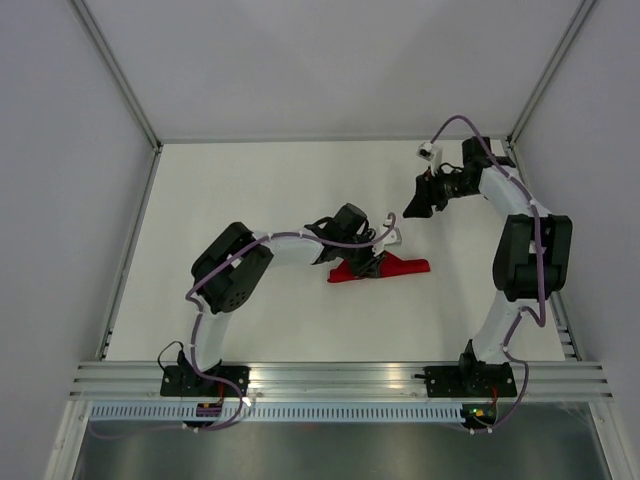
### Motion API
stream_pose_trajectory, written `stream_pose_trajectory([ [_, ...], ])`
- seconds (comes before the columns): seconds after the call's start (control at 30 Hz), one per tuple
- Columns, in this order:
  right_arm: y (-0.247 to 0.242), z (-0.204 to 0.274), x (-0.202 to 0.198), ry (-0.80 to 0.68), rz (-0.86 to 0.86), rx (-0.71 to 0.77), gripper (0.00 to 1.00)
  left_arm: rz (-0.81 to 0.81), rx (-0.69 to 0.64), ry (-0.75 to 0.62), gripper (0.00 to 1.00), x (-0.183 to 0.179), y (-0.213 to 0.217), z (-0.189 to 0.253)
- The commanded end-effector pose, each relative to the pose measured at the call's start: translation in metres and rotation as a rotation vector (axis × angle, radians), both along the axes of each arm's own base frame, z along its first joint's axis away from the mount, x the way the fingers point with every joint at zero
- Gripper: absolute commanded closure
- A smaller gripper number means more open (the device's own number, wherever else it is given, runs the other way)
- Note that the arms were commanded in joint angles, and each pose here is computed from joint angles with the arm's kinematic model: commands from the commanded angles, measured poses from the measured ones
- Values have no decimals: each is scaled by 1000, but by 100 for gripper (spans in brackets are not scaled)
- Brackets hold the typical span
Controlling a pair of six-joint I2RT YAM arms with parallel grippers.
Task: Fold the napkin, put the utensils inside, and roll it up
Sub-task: Roll the napkin with the utensil
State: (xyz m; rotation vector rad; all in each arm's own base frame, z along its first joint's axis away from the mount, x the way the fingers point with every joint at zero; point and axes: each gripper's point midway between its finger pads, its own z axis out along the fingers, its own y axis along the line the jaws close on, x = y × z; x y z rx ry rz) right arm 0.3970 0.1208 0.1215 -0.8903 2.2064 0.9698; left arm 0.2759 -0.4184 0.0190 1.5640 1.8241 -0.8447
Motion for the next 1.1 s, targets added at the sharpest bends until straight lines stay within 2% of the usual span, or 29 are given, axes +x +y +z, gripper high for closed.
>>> stream_pose_trajectory([
  [0.0, -11, 31, -2, -75, -5, 109, 32, 32, 185, 373, 96, -49, 43, -58],
  [0.07, -19, 31, -15, -125, 20, 80, 32, 39, 169, 445, 96, -45, 44, -53],
  [0.1, -20, 15, -30, -103, 18, 61, 32, 45, 171, 484, 96, -45, 45, -55],
  [0.13, -21, 25, -35, -160, 16, 43, 32, 57, 170, 521, 96, -44, 48, -55],
  [0.27, -25, 14, -52, -359, 45, -90, 32, 57, 145, 622, 96, -40, 44, -48],
  [0.33, -17, 1, -76, -431, 93, -154, 31, 68, 151, 666, 96, -38, 45, -49],
  [0.43, -4, -11, -87, -594, 132, -281, 28, 72, 156, 725, 96, -37, 43, -49],
  [0.53, 21, -23, -107, -665, 221, -319, 26, 86, 166, 770, 96, -35, 43, -52],
  [0.7, 45, -61, -127, -673, 338, -427, 27, 103, 167, 853, 96, -35, 43, -55],
  [0.83, 59, -73, -129, -746, 378, -488, 27, 104, 165, 897, 96, -35, 42, -55],
  [0.93, 66, -86, -135, -739, 417, -526, 28, 104, 172, 916, 96, -36, 43, -56],
  [1.07, 73, -98, -133, -746, 434, -558, 33, 102, 174, 921, 96, -36, 44, -55],
])
